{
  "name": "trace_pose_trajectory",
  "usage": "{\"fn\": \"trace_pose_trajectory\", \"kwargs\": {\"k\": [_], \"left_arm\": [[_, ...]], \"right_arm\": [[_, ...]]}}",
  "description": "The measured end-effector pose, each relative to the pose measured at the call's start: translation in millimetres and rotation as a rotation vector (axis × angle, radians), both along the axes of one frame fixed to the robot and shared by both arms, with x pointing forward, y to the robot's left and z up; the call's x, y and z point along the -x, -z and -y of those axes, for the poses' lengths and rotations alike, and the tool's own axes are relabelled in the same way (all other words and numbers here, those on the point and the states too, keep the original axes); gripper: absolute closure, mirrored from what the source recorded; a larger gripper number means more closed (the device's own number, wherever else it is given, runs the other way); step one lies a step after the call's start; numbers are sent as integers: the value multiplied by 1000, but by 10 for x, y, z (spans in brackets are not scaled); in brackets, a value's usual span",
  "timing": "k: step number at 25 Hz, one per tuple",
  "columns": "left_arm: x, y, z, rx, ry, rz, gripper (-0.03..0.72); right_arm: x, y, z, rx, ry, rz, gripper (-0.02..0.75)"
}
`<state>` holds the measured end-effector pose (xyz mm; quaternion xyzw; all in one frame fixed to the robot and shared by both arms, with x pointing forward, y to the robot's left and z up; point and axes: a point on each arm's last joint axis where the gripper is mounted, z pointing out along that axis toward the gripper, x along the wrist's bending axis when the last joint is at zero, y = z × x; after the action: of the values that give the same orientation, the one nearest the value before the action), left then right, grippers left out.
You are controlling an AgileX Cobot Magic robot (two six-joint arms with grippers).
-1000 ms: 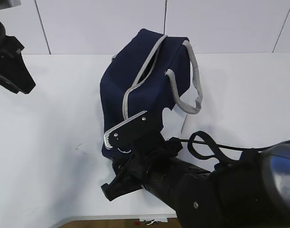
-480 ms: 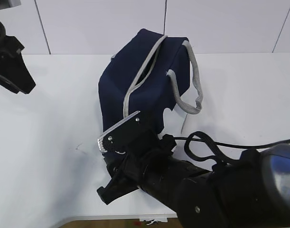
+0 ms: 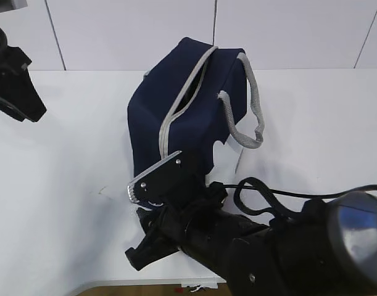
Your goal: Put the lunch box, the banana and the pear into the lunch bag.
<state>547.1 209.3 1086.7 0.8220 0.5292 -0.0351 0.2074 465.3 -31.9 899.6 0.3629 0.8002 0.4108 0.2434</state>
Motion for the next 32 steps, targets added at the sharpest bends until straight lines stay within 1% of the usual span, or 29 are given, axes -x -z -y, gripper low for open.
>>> {"fn": "trace_pose_trajectory", "kwargs": {"k": [4,11,15,17,20,22,32], "left_arm": [[0,0,0,0,0,0,454],[0,0,0,0,0,0,454],[0,0,0,0,0,0,454],[0,0,0,0,0,0,454],[0,0,0,0,0,0,454],[0,0,0,0,0,0,454],[0,0,0,0,0,0,454]], "right_arm": [[-6,59,-3,11,2,-5,410],[-33,23,-3,-8,16,38,411],[-35,20,-3,-11,18,41,414],[-36,18,-3,-11,19,43,431],[-37,17,-3,-12,19,45,479],[-38,16,-3,-13,20,47,494],[-39,16,-2,-15,24,44,501]]}}
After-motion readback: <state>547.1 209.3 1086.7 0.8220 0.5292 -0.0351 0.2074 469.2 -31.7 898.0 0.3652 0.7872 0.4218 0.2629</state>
